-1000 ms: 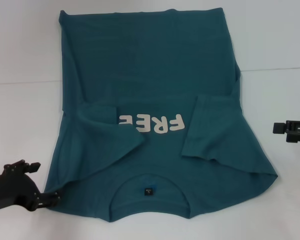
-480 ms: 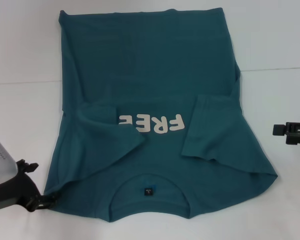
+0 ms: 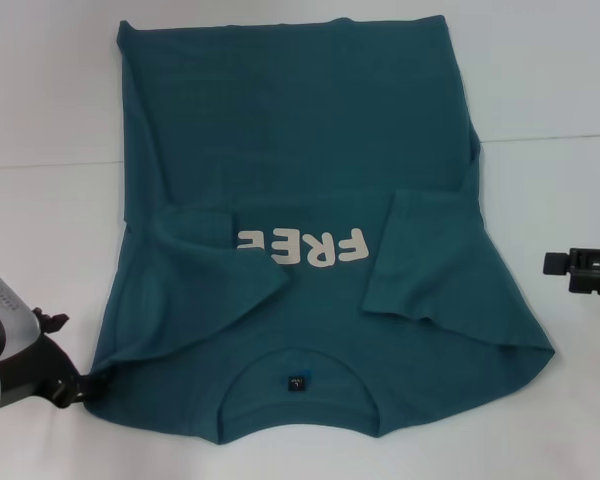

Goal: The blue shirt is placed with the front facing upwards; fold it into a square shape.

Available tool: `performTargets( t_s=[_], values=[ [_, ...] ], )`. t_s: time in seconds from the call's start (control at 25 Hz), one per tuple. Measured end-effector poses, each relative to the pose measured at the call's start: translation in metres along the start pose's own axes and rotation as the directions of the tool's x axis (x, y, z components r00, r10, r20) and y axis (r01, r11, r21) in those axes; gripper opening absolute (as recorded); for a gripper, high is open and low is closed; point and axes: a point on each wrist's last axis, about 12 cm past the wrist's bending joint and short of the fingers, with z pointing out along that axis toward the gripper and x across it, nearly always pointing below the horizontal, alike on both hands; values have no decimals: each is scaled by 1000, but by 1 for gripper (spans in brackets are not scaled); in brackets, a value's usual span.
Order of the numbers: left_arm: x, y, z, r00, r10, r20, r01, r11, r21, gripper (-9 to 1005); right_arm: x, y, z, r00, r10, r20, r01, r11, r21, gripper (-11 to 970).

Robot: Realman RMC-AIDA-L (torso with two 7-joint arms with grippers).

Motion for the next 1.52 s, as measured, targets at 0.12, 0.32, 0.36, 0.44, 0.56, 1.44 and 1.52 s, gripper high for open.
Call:
performTargets(
  t_s=[0.12,0.32,0.36,0.44,0.56,1.44,1.52],
  values=[
    [4,2,1,1000,-24,-12,23,1000,-19,920,0,0,0,1000,1,-1,-1,1000,-1,785],
    [14,7,-1,995,-86,-42,82,994,-74,919,1,-1,-2,1000,10,2,-10,1000,-2,785],
    [16,8,-1,994,-99,-45,95,992,-83,919,1,-1,-3,1000,11,3,-11,1000,-2,785],
    [21,10,-3,991,-125,-49,119,988,-97,919,0,-1,-3,1000,12,4,-12,1000,-2,786],
    [26,11,-6,987,-152,-53,145,983,-112,919,0,-1,-3,1000,12,4,-12,1000,-1,786],
    [18,13,-10,943,-325,-76,330,941,76,682,0,0,-1,1000,5,-2,-5,1000,0,778],
    [17,15,-11,938,-339,-70,343,936,78,602,0,0,-1,1000,5,-4,-5,1000,-2,777]
  ],
)
